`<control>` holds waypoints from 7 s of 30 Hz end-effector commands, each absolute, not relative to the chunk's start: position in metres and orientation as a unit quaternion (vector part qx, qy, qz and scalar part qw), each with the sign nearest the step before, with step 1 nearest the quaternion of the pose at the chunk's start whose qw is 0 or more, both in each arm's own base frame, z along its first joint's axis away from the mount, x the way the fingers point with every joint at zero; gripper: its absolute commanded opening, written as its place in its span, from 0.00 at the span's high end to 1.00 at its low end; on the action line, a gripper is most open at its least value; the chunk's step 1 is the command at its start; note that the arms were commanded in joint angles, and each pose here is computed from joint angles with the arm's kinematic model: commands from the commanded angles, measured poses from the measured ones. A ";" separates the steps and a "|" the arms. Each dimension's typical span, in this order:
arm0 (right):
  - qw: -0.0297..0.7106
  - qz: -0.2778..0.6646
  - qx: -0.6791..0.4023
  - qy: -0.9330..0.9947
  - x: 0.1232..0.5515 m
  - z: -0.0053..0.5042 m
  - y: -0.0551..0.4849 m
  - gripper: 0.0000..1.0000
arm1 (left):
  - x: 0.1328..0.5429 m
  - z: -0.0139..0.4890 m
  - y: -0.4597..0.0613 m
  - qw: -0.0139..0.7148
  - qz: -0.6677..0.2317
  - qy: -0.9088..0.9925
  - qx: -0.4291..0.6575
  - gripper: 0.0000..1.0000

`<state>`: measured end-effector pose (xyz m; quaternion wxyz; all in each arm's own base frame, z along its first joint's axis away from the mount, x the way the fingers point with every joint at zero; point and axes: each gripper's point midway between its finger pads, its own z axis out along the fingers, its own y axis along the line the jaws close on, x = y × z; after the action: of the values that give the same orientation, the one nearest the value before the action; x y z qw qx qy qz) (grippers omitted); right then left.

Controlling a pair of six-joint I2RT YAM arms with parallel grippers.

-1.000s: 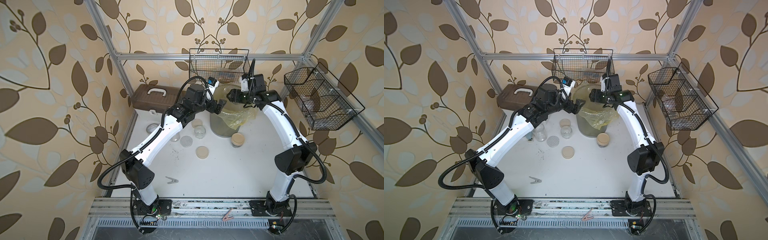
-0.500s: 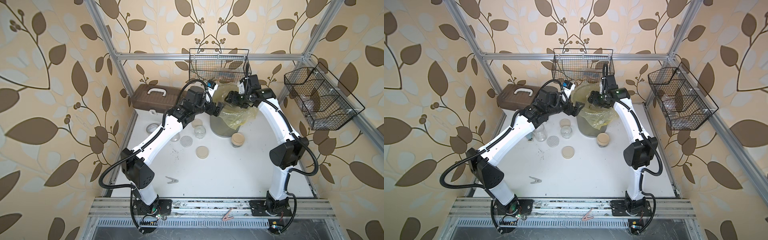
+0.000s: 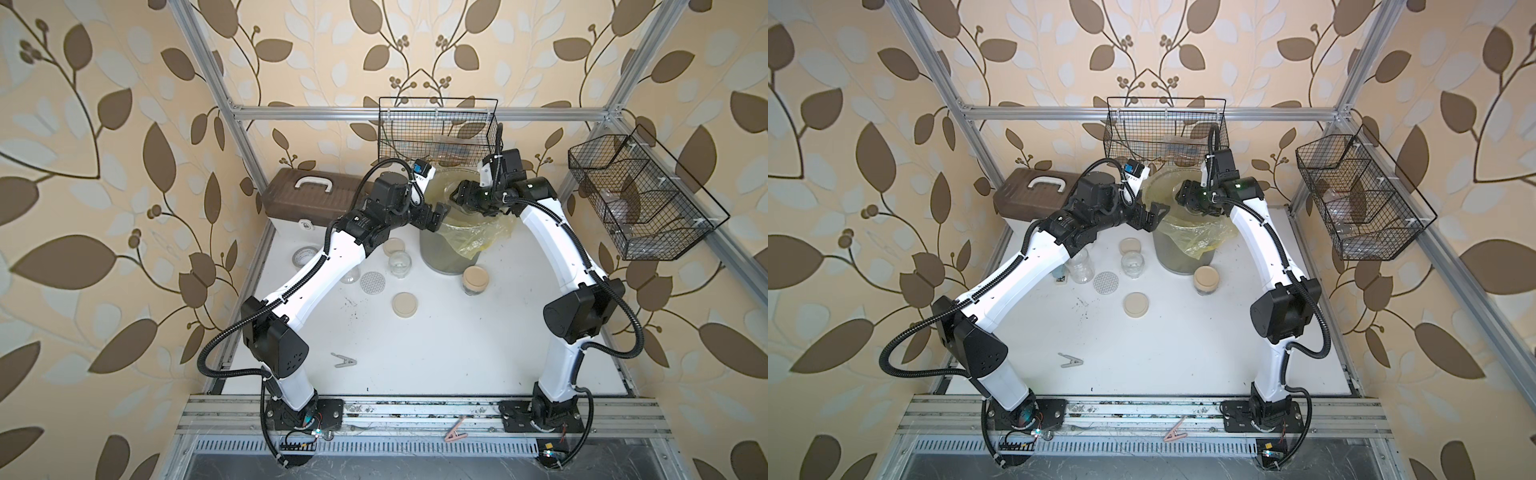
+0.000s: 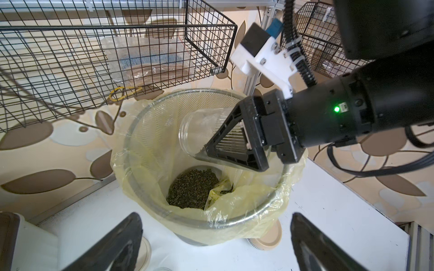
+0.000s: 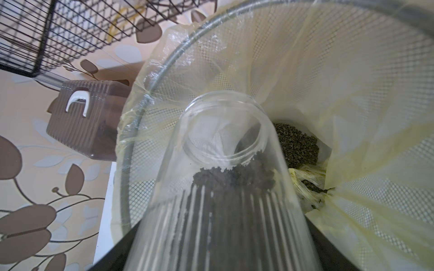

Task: Empty moldy tea leaves from jars
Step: Pour the moldy tea leaves from the jar into the trash bin.

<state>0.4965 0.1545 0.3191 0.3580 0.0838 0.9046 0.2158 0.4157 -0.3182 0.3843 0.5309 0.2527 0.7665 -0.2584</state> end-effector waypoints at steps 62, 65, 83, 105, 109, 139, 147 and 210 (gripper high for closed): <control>0.414 -0.110 -0.235 0.873 0.500 0.341 0.147 0.84 | 0.378 0.384 -0.309 0.581 -0.192 0.664 0.430 0.01; 0.416 -0.119 -0.250 0.866 0.500 0.345 0.147 0.84 | 0.375 0.384 -0.308 0.581 -0.187 0.661 0.437 0.01; 0.371 -0.217 -0.408 0.805 0.490 0.344 0.135 0.87 | 0.372 0.382 -0.306 0.586 -0.176 0.651 0.450 0.01; 0.394 -0.199 -0.398 0.804 0.485 0.357 0.141 0.94 | 0.371 0.385 -0.314 0.585 -0.205 0.647 0.444 0.01; 0.431 -0.113 -0.335 0.830 0.482 0.371 0.149 0.95 | 0.372 0.387 -0.315 0.588 -0.210 0.647 0.437 0.01; 0.305 0.389 0.237 0.836 0.493 0.373 0.174 1.00 | 0.382 0.387 -0.317 0.591 -0.216 0.657 0.415 0.01; 0.241 0.430 0.368 0.788 0.496 0.371 0.186 1.00 | 0.383 0.389 -0.313 0.594 -0.209 0.662 0.407 0.01; 0.312 0.156 0.174 0.921 0.467 0.340 0.108 1.00 | 0.389 0.396 -0.316 0.601 -0.218 0.661 0.393 0.01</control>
<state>0.4807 0.1132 0.3490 0.3150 0.2929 0.8755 0.2201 0.3848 -0.3171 0.3730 0.5776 0.3984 0.6800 -0.2127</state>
